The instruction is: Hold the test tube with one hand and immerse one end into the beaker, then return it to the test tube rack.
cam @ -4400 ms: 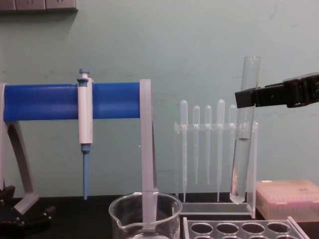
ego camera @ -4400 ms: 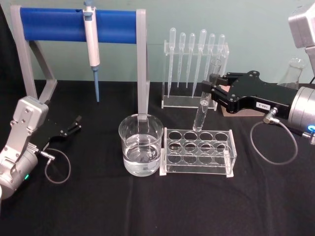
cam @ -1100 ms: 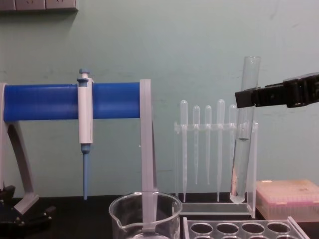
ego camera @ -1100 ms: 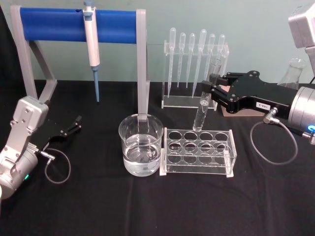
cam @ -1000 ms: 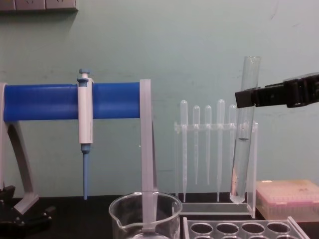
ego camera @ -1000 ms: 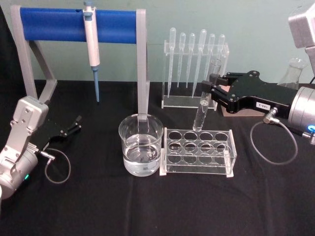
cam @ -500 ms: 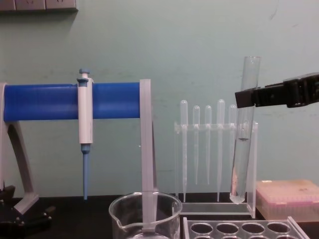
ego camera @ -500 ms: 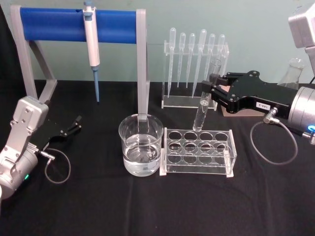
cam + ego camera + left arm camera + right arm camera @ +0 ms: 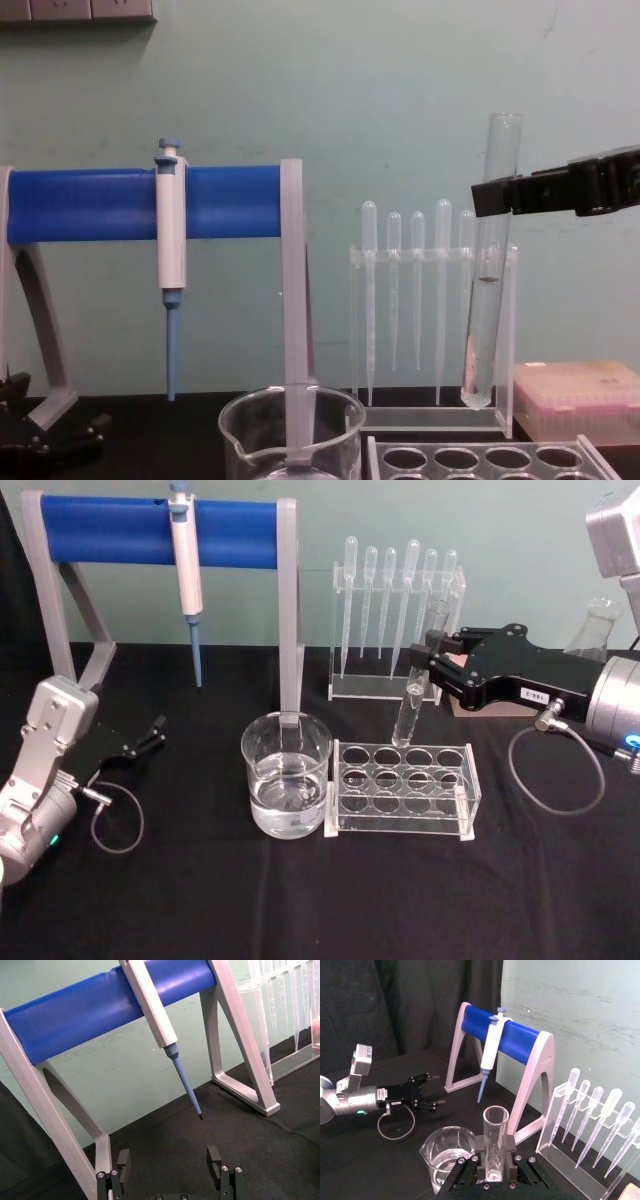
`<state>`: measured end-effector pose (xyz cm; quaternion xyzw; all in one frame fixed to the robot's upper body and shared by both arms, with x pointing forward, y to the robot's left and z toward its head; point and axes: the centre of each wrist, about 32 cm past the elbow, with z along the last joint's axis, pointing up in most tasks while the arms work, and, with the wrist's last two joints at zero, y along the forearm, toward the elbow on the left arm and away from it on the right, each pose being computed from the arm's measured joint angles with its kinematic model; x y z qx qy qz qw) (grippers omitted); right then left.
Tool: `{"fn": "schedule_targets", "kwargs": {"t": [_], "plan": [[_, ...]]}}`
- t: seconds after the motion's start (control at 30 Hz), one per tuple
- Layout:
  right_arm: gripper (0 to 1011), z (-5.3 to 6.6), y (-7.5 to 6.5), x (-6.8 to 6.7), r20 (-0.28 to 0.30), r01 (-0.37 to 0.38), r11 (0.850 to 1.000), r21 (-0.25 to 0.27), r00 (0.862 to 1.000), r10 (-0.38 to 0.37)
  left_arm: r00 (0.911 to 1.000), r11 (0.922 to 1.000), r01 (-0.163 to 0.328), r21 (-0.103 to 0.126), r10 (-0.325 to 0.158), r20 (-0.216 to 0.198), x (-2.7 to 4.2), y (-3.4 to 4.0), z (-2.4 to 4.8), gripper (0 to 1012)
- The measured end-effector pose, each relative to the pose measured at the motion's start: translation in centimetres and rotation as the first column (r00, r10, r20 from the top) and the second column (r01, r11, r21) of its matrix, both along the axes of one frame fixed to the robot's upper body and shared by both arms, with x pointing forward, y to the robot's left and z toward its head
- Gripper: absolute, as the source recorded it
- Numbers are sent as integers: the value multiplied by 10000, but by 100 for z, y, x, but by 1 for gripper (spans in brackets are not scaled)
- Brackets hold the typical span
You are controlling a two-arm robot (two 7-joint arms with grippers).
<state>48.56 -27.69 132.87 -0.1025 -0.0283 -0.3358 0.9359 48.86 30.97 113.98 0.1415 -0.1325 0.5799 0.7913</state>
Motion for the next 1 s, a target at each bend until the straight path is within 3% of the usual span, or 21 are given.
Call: {"fn": "schedule_targets", "kwargs": {"t": [0.27, 0.7, 0.83, 1.0], "plan": [[222, 67, 100, 42, 155, -317, 9994, 141, 9994, 314, 10000, 10000, 0, -1, 0, 0, 0, 0, 0, 1000], [222, 223, 532, 272, 225, -1444, 9895, 97, 9893, 1441, 10000, 10000, 0, 0, 0, 0, 0, 0, 0, 1000], [222, 197, 649, 339, 156, -1681, 9858, 4, 9857, 1680, 10000, 10000, 0, -1, 0, 1, 0, 0, 0, 1000], [222, 78, 763, 418, 27, -1849, 9827, -81, 9827, 1850, 10000, 10000, 0, -1, 0, 0, 0, 0, 0, 1000]]}}
